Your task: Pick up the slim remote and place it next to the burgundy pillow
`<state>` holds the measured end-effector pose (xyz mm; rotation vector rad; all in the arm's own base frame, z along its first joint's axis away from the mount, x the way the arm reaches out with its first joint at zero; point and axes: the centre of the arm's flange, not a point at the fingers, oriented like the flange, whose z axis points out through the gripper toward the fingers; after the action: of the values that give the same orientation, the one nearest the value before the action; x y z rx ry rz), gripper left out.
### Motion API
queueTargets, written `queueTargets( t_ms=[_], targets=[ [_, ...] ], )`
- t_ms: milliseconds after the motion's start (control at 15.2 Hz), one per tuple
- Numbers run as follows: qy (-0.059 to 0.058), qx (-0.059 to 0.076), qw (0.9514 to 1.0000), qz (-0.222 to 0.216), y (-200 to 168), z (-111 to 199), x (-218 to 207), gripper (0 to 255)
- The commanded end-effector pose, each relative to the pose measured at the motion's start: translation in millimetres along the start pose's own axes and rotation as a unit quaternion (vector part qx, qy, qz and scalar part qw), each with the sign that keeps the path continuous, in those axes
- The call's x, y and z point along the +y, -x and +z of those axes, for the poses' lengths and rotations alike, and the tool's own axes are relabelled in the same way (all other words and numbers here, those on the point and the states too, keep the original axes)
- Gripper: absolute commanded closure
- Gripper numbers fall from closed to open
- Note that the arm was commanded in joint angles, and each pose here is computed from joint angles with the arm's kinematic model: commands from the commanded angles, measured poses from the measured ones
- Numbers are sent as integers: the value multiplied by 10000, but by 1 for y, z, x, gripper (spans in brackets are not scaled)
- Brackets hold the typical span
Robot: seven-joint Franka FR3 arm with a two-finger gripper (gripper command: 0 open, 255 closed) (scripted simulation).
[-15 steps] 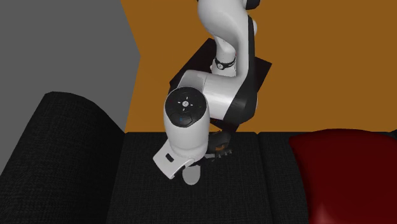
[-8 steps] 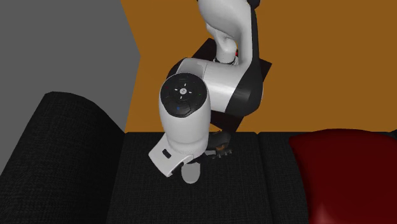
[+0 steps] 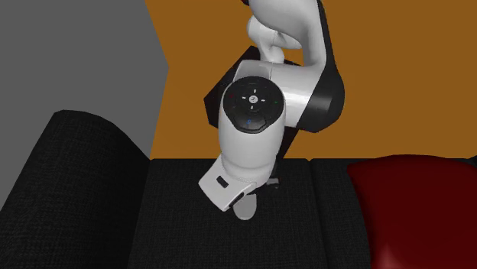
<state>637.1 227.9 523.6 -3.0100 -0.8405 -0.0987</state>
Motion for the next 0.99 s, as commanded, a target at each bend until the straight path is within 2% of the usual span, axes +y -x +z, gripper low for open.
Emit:
queueTargets(
  t_ms=[0,924],
  targets=[
    [0,2,10000,4,1,-1,-28,255],
    [0,2,10000,4,-2,-3,-213,255]
  ],
)
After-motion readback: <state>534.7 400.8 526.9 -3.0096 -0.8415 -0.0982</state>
